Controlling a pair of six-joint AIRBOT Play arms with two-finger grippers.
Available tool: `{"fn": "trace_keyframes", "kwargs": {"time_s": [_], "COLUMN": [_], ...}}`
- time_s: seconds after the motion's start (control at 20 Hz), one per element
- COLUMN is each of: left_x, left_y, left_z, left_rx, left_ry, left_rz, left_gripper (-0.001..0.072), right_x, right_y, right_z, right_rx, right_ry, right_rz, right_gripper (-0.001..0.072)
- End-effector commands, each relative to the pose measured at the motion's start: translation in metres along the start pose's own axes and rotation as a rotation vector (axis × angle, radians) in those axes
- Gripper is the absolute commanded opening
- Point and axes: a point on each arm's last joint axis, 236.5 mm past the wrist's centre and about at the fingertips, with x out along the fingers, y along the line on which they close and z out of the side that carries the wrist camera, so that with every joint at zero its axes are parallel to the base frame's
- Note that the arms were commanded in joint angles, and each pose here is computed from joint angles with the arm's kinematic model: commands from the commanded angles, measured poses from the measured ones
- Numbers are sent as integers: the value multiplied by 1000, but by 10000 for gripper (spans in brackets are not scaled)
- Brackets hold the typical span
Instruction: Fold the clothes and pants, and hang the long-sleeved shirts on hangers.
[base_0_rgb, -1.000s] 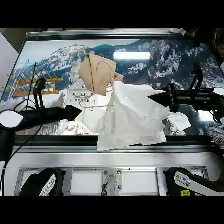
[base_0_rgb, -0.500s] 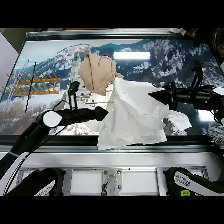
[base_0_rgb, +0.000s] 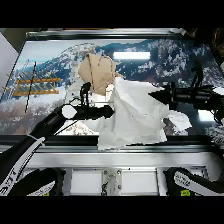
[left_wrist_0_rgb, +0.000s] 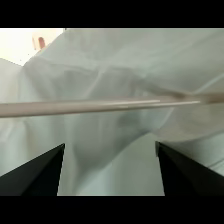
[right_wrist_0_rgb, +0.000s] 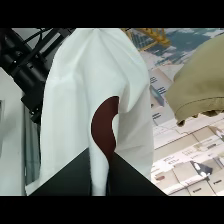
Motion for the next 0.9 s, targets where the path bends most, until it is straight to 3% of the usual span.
{"fn": "trace_keyframes", "kwargs": {"time_s": [0.0, 0.05, 0.1, 0.15, 0.25, 0.3, 0.6, 0.85], "left_x": [12, 14, 15, 16, 15, 13, -31, -67], "left_y": [9, 11, 13, 13, 13, 12, 21, 57], "left_z": [0, 1, 3, 5, 10, 12, 24, 14], "left_rx": [-38, -43, -52, -49, -48, -39, 66, -21], "left_ry": [9, 4, -3, -11, -35, -41, -76, -107], "left_rz": [20, 24, 27, 29, 27, 26, 71, 104], "left_gripper": [604, 603, 463, 280, 241, 36, 19, 20], "right_x": [0, 0, 0, 0, 0, 0, -1, -5], "right_y": [0, 0, 0, 0, 0, 0, -7, -2], "right_z": [0, 0, 0, 0, 1, 1, 6, 26], "right_rx": [-2, -2, -2, -2, -2, 2, 68, 54], "right_ry": [0, 0, 0, 0, 0, 0, -6, -26], "right_rz": [0, 1, 0, 0, 0, 0, -54, -115], "right_gripper": [17, 17, 17, 18, 17, 18, 17, 17]}}
